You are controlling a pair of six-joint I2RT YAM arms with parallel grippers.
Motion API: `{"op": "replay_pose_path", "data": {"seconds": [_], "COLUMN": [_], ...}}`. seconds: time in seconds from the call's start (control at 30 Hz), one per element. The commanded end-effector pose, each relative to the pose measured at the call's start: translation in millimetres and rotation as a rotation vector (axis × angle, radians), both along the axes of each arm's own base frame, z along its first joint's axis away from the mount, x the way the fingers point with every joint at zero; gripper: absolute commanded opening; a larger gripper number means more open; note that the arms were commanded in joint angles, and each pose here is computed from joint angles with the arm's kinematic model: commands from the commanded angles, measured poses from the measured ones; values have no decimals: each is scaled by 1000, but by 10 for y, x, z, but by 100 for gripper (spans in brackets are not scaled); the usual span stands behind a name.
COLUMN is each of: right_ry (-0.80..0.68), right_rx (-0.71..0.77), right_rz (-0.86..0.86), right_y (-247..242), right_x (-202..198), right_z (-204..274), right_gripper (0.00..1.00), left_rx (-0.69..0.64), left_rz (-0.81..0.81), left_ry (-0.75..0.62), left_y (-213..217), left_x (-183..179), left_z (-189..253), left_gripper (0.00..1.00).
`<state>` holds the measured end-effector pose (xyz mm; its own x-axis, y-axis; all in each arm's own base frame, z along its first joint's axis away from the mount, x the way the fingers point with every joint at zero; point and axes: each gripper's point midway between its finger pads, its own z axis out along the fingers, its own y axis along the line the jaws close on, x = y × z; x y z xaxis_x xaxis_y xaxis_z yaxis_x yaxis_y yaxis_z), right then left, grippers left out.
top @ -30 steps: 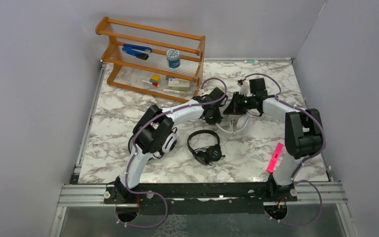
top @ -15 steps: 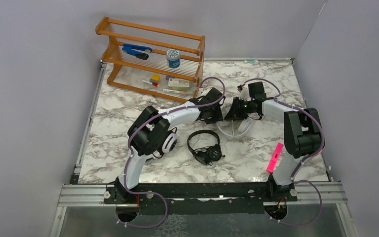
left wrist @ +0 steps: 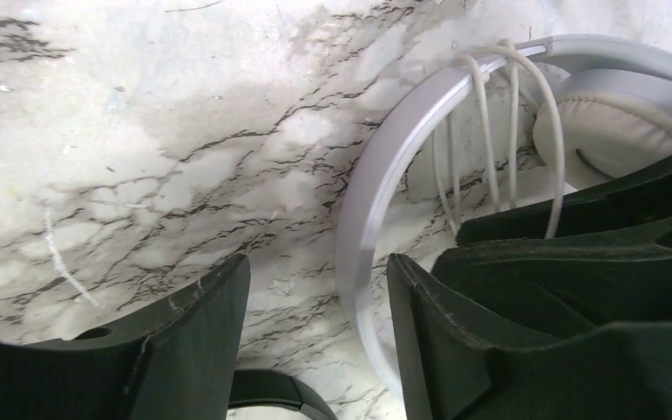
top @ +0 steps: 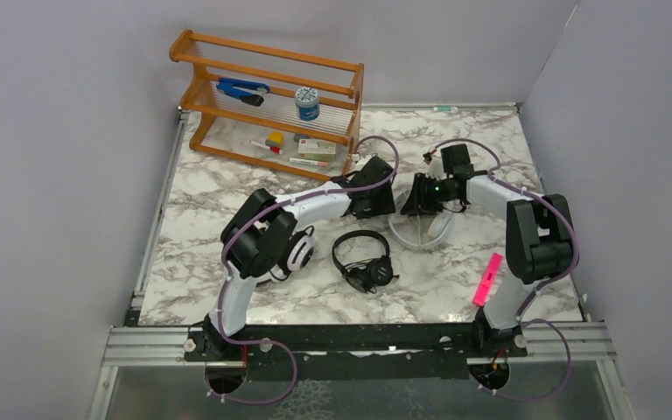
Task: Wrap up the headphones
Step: Place the headphones at the center of the board.
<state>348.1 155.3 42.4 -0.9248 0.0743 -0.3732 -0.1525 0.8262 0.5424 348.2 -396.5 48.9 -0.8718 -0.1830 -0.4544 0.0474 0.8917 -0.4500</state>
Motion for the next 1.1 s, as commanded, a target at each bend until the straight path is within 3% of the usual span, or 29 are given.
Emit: {"op": "replay_pose_path", "data": {"seconds": [0.0, 0.27, 0.73, 0.97, 1.07], "right_ry": [-41, -72, -78, -224, -343], "right_rx": [-72, -145, -191, -134, -78], "right_rz": [-10, -28, -15, 17, 49], "right_y": [-108, -233, -316, -257, -194], "right_x": [47, 75, 4, -88, -208], "right_z": [207, 340, 502, 1182, 1664], "right_gripper": [36, 48, 51, 60, 63], "left_rx": [2, 38, 24, 0, -34], "left_rz": [-14, -50, -62, -73, -78], "left_ry": [-141, -237, -373, -508, -606], "left_y": [79, 188, 392, 616, 791], "left_x": [132, 170, 111, 27, -90], "left_z": [425, 693, 1293, 1919, 2456], "left_gripper": [63, 65, 71, 77, 79]}}
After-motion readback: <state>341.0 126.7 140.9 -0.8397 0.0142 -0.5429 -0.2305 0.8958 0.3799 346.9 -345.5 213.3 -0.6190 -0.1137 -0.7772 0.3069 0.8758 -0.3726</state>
